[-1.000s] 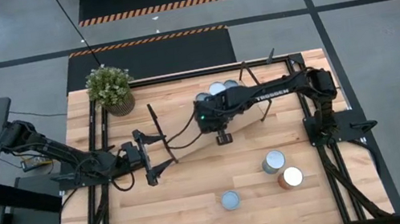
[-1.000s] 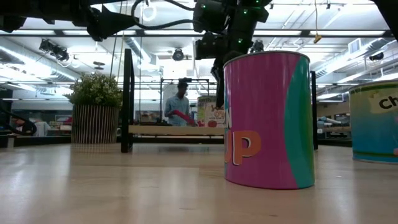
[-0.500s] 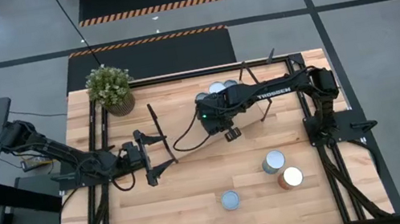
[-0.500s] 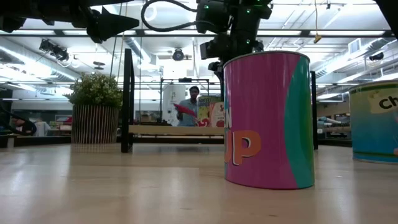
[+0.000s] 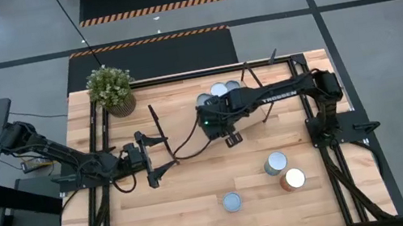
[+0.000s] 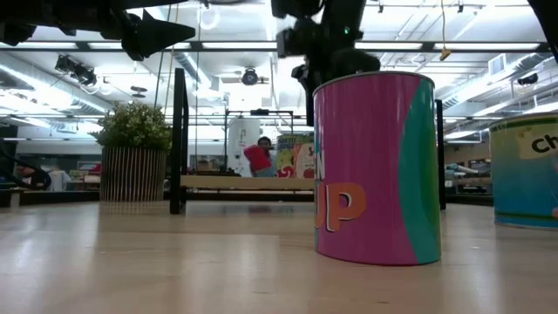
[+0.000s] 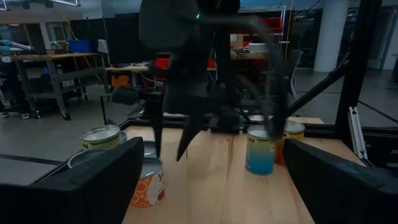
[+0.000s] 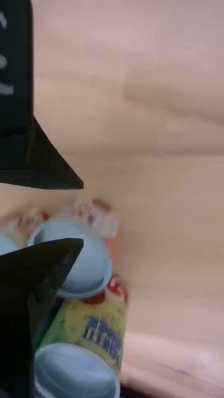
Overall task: Pick and place cans onto a shelf
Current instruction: Put the pink can on the shelf
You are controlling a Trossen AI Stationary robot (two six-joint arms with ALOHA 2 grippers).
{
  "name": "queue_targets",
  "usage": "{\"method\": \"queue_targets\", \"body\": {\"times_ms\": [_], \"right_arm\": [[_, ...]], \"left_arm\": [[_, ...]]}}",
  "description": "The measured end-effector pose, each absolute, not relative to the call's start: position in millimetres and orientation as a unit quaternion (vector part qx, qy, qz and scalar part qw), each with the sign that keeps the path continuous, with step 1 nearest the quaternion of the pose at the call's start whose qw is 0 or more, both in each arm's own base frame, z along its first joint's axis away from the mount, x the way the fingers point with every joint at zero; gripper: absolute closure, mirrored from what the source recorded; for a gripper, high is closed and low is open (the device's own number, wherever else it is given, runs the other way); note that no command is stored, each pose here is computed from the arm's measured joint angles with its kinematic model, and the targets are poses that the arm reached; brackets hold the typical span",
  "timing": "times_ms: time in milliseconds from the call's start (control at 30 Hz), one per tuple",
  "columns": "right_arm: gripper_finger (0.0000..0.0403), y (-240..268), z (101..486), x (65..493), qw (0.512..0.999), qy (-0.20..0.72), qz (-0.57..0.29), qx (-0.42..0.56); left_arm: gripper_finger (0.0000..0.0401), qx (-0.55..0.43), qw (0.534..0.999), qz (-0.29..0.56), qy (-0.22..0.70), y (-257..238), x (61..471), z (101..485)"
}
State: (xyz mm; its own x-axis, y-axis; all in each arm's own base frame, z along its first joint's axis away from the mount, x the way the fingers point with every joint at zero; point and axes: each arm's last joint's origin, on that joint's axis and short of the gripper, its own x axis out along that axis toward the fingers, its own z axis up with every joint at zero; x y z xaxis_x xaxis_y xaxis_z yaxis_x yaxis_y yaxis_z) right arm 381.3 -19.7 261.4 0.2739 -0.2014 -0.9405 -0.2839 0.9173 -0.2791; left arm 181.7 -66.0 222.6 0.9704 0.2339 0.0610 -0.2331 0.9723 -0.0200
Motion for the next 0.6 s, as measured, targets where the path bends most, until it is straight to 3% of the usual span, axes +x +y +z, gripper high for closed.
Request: {"method": "queue_targets", "body": {"times_ms": [267,600], "right_arm": [[0.0233,19,266,383,0.801,0.582,0.098,-0.097],[0.0143,99,260,384,0.822,0.529,0.171,-0.126]], "left_arm": [[0.0012,-0.005,0.993,0.118,-0.03,-66,182,222],[0.0012,-0.002,0.992,0.12,-0.03,-65,182,222]]}}
